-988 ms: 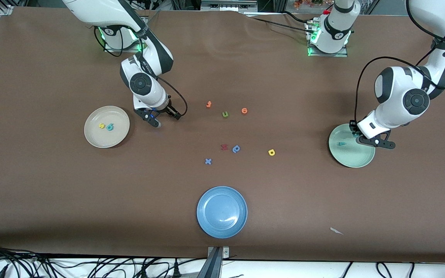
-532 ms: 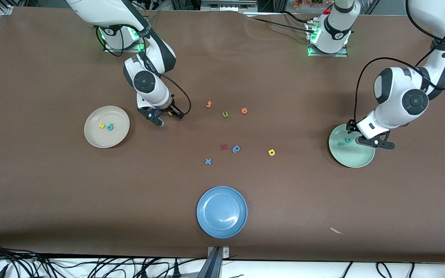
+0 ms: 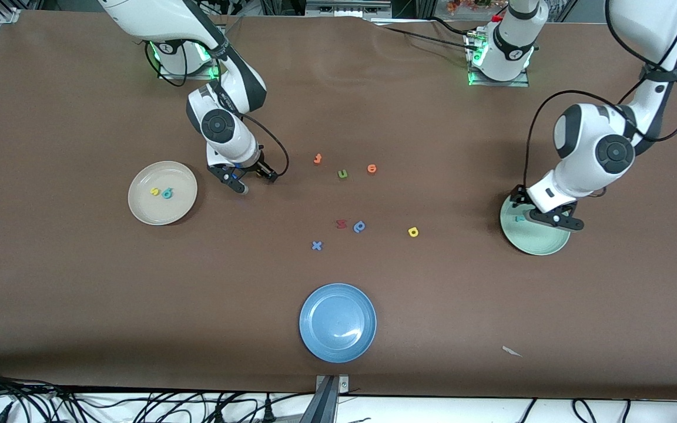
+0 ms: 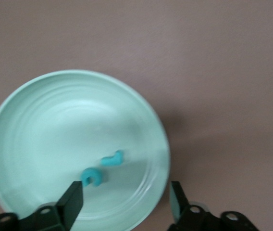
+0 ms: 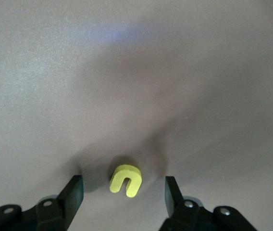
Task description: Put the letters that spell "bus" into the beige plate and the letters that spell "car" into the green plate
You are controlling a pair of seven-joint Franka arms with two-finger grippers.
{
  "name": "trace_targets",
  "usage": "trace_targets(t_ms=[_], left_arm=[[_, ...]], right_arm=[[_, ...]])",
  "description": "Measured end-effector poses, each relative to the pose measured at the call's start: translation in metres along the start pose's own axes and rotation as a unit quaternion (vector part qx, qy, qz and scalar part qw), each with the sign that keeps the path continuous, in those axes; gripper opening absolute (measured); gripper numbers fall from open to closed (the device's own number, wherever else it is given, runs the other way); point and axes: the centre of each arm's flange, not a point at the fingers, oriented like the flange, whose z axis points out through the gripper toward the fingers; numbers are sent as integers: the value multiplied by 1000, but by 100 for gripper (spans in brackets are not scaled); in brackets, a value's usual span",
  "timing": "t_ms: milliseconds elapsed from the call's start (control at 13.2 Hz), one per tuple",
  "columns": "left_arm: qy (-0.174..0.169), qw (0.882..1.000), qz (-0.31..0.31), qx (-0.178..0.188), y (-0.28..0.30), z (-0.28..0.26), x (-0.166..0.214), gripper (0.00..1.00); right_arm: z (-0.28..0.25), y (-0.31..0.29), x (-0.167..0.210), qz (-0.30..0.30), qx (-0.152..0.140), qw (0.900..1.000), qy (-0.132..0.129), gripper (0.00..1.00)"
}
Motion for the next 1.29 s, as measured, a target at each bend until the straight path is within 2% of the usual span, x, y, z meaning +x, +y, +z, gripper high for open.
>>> trace_targets(t_ms=[76, 152, 228, 304, 380, 532, 760, 1064, 1140, 1292], left_arm=[[2, 1000, 1, -4, 4, 3, 1, 96], [2, 1000, 4, -6, 9, 4, 3, 100], [3, 1000, 9, -8, 15, 5, 5, 99], [6, 1000, 17, -11, 27, 4, 9, 91], [11, 1000, 21, -17, 45, 3, 16, 85], [15, 999, -7, -29, 92, 2, 29, 80], [8, 998, -55, -41, 158, 11, 39, 80], [10, 996, -76, -53, 209, 24, 62, 80], [9, 995, -77, -57, 222, 30, 68, 80], [11, 995, -76, -61, 237, 45, 77, 80]], right_arm=[[0, 0, 1, 0, 0, 1000, 0, 72], [0, 0, 1, 1, 0, 1000, 0, 72], [0, 0, 1, 1, 0, 1000, 0, 63], [0, 0, 1, 1, 1, 1000, 1, 56], [0, 0, 1, 1, 2, 1000, 1, 56], [-2, -1, 1, 0, 6, 1000, 3, 34], [-2, -1, 1, 0, 6, 1000, 3, 27], [-6, -2, 4, 2, 4, 1000, 4, 27], [-13, -4, 7, 3, -4, 1000, 3, 27], [-46, -11, 25, -4, -41, 999, -5, 27]])
